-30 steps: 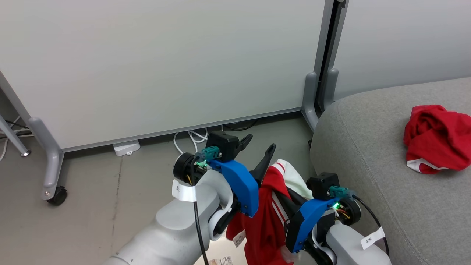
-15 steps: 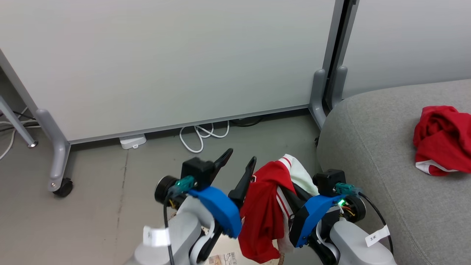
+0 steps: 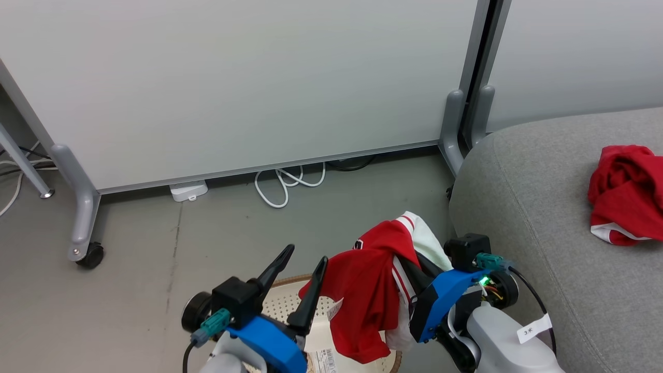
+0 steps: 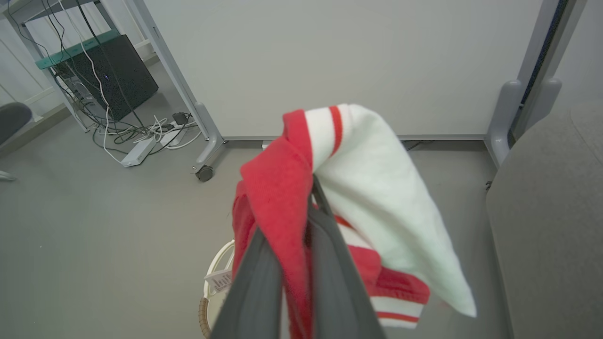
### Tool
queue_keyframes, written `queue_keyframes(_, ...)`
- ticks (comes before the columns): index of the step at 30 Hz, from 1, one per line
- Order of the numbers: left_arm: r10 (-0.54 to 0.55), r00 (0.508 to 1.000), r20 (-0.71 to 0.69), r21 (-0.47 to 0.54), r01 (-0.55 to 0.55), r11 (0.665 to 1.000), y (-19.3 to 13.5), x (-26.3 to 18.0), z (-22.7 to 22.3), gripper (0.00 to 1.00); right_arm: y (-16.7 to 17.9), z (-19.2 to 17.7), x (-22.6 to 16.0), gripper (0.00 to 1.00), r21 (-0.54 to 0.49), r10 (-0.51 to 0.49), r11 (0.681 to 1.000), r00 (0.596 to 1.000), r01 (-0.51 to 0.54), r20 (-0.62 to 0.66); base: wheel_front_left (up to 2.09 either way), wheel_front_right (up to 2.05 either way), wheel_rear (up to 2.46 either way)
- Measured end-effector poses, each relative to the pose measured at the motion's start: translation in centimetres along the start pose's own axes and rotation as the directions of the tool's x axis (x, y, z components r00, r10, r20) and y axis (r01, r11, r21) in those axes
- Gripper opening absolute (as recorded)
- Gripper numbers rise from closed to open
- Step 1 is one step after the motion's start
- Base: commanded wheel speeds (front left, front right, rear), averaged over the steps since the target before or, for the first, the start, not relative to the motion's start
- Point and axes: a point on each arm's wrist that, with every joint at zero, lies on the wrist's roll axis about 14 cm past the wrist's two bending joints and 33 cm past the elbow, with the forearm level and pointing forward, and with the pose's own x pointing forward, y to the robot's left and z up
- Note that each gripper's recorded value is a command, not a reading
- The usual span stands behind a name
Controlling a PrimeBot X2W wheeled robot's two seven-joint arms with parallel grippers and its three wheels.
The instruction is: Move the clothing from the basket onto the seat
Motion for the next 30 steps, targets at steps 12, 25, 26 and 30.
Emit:
queue_keyframes(12,0.053,0.999,0.0,-0.002,-0.053,0.999,1.0,-1.0,-0.9,1.0,-0.4,0.0,-0.1,0.0,0.005,-0.013,1.0,1.0,0.013,0.003,0.0,0.0,0.0)
queue_keyframes(25,-0.076,0.996,-0.039,-0.014,0.076,0.997,-2.6,1.9,-2.3,1.0,-4.8,0.6,-2.6,0.0,0.027,-0.14,0.99,0.99,0.139,0.034,0.0,0.0,0.0)
queue_keyframes(26,-0.093,0.995,-0.042,-0.017,0.092,0.996,-3.0,2.2,-2.4,1.0,-5.3,0.6,-2.9,0.0,0.031,-0.155,0.988,0.987,0.154,0.036,0.0,0.0,0.0)
queue_keyframes(30,-0.162,0.985,-0.055,-0.027,0.16,0.987,-4.8,3.3,-2.8,1.0,-7.1,0.6,-4.5,0.0,0.043,-0.216,0.976,0.975,0.214,0.043,0.0,0.0,0.0)
